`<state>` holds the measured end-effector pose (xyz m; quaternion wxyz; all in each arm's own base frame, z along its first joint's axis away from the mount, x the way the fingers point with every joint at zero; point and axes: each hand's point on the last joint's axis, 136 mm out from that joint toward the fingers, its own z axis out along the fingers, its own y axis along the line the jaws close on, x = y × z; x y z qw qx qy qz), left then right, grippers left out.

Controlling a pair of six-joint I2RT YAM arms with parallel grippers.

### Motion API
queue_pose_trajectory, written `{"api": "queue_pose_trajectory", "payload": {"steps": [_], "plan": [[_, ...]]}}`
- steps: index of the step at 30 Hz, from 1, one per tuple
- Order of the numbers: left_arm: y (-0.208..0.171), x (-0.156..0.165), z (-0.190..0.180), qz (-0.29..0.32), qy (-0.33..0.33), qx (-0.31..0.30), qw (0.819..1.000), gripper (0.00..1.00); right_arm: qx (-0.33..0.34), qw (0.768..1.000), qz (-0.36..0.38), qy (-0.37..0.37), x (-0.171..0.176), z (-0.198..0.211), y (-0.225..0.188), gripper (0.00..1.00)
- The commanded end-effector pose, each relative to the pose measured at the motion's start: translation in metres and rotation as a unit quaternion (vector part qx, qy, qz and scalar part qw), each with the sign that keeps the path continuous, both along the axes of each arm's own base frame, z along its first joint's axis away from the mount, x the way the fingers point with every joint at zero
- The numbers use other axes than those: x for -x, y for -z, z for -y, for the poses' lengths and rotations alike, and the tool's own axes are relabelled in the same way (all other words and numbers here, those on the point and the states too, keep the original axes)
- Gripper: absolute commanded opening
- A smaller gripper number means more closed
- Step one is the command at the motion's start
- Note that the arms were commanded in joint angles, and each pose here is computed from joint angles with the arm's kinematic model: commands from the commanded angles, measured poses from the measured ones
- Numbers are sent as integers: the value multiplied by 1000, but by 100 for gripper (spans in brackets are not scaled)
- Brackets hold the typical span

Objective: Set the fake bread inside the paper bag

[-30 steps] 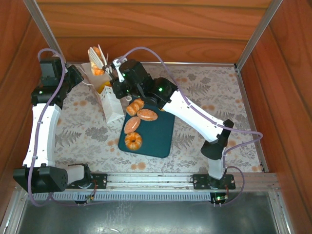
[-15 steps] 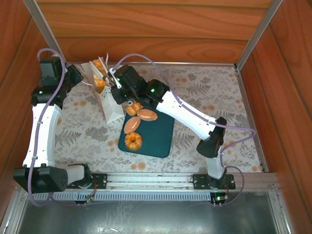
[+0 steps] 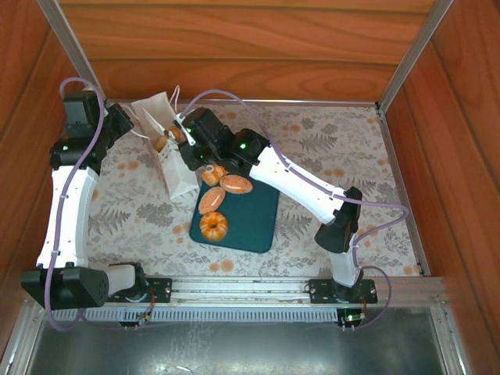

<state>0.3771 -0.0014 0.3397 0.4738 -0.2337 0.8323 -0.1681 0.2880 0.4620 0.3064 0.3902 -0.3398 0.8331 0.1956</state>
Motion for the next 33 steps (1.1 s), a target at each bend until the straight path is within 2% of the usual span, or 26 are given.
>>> {"api": "queue_pose_trajectory", "payload": {"steps": [1, 10, 14, 19, 25, 33], "plan": [[-13, 0, 4, 19, 4, 3, 1000, 0, -44, 999, 19, -2, 3, 5, -43, 44], [-12, 0, 4, 17, 5, 5, 1000, 0, -110, 994, 19, -19, 23, 19, -98, 42], [-12, 0, 4, 17, 4, 5, 1000, 0, -135, 990, 24, -14, 34, 38, -122, 42], [-12, 2, 3, 19, 4, 1, 1000, 0, -151, 989, 9, 4, 53, 76, -127, 42], [-8, 1, 4, 14, 5, 3, 1000, 0, -128, 990, -47, 40, 74, 117, -82, 41], [-8, 1, 4, 14, 7, 0, 1000, 0, -60, 980, -172, 83, 112, 158, 27, 40]]}}
